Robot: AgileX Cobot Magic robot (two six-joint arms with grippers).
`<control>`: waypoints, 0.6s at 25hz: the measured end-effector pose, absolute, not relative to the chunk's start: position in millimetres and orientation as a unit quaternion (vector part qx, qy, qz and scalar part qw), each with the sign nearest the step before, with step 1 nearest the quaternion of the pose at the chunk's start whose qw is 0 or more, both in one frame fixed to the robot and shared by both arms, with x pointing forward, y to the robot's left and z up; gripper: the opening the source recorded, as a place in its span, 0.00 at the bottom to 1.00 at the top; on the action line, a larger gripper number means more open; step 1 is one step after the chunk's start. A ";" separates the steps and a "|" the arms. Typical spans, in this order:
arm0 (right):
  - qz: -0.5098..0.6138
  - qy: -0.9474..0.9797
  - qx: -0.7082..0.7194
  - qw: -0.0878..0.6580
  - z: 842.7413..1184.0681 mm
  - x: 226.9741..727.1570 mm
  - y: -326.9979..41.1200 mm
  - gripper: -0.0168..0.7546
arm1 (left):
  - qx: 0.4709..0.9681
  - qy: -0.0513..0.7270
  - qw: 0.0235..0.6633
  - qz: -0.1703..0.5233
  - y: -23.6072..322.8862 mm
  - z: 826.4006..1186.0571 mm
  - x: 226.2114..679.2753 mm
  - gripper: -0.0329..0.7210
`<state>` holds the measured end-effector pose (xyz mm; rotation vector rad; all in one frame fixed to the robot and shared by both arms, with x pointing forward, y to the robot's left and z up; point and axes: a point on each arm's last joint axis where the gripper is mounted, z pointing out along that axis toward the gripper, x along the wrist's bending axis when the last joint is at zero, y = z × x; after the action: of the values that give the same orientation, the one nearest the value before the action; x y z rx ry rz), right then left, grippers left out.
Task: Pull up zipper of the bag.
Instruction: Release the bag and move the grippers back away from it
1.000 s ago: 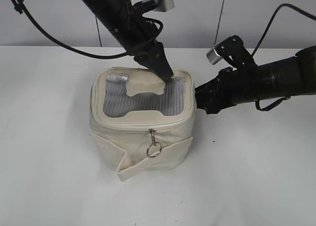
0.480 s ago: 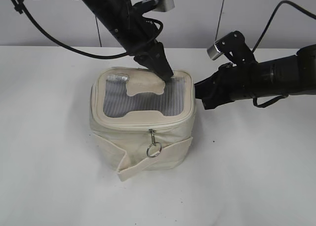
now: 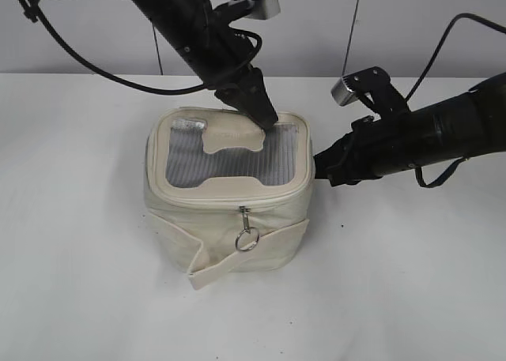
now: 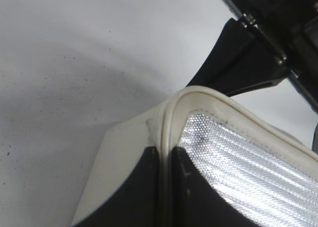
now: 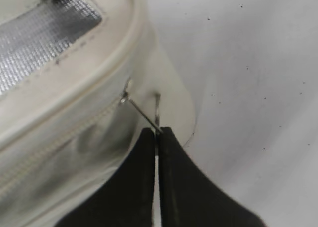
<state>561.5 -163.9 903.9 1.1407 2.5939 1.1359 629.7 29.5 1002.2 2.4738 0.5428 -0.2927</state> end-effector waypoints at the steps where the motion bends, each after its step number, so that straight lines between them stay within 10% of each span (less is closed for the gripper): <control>1: 0.369 0.849 0.377 0.039 903.9 560.7 -164.0 0.03 | 0.928 0.204 0.292 -0.110 29.5 1002.2 629.7 0.10; 15: 0.340 0.863 0.374 0.011 933.7 544.1 -166.9 0.03 | 0.928 0.203 0.292 -0.111 29.5 1002.3 629.5 0.10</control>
<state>544.1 -166.9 933.7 1.1665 2.6919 1.0621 629.5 29.5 1002.3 2.4738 0.5423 -0.2955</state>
